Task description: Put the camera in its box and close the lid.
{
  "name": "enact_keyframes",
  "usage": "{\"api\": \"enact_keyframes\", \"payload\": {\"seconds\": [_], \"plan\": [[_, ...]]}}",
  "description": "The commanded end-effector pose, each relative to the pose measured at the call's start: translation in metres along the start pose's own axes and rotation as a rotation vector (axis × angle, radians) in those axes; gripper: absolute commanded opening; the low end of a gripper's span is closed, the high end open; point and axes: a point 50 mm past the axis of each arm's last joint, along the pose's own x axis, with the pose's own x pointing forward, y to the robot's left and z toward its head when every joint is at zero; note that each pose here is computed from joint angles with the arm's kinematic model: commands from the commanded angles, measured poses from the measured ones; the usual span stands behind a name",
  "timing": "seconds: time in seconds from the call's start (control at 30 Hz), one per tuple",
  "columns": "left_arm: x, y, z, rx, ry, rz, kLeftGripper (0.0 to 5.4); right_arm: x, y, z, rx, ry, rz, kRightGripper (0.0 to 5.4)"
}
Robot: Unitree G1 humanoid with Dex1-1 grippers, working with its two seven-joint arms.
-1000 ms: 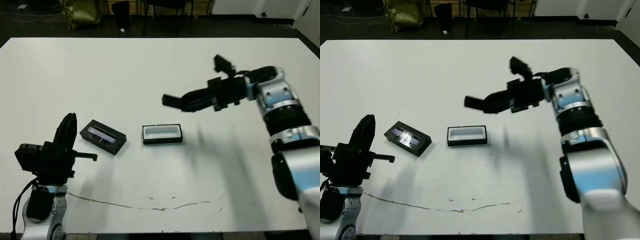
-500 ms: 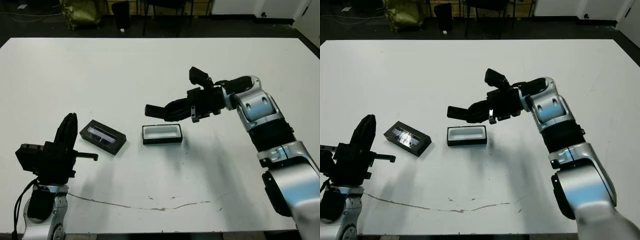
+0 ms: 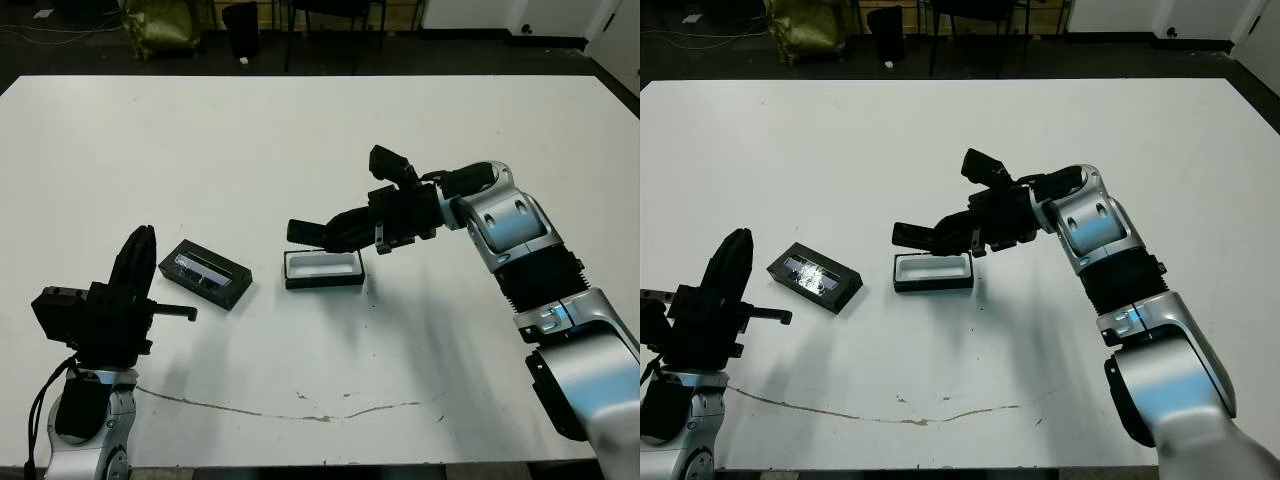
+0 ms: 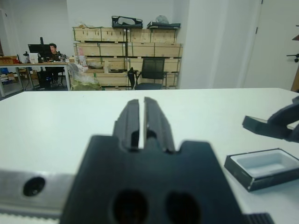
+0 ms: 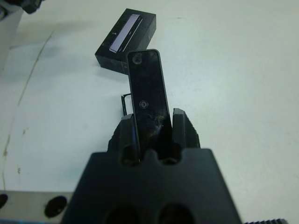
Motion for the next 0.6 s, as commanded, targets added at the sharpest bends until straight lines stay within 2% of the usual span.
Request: {"api": "enact_keyframes", "payload": {"seconds": [0.03, 0.2, 0.33, 0.6], "plan": [[-0.0019, 0.0018, -0.0039, 0.003, 0.028, 0.000, 0.00, 0.0020, 0.0003, -0.0095, -0.012, 0.031, -0.004, 0.39], [-0.0022, 0.0010, -0.0035, 0.007, 0.032, 0.004, 0.00, 0.0034, -0.0011, -0.0113, -0.026, 0.045, -0.006, 0.39], [-0.0021, 0.0010, -0.0038, 0.000, 0.031, 0.001, 0.00, 0.0030, -0.0034, -0.0132, 0.010, 0.075, 0.003, 0.39], [-0.0024, 0.0010, -0.0037, 0.004, 0.030, 0.001, 0.00, 0.0042, -0.0057, -0.0139, -0.064, 0.105, 0.011, 0.39]]}}
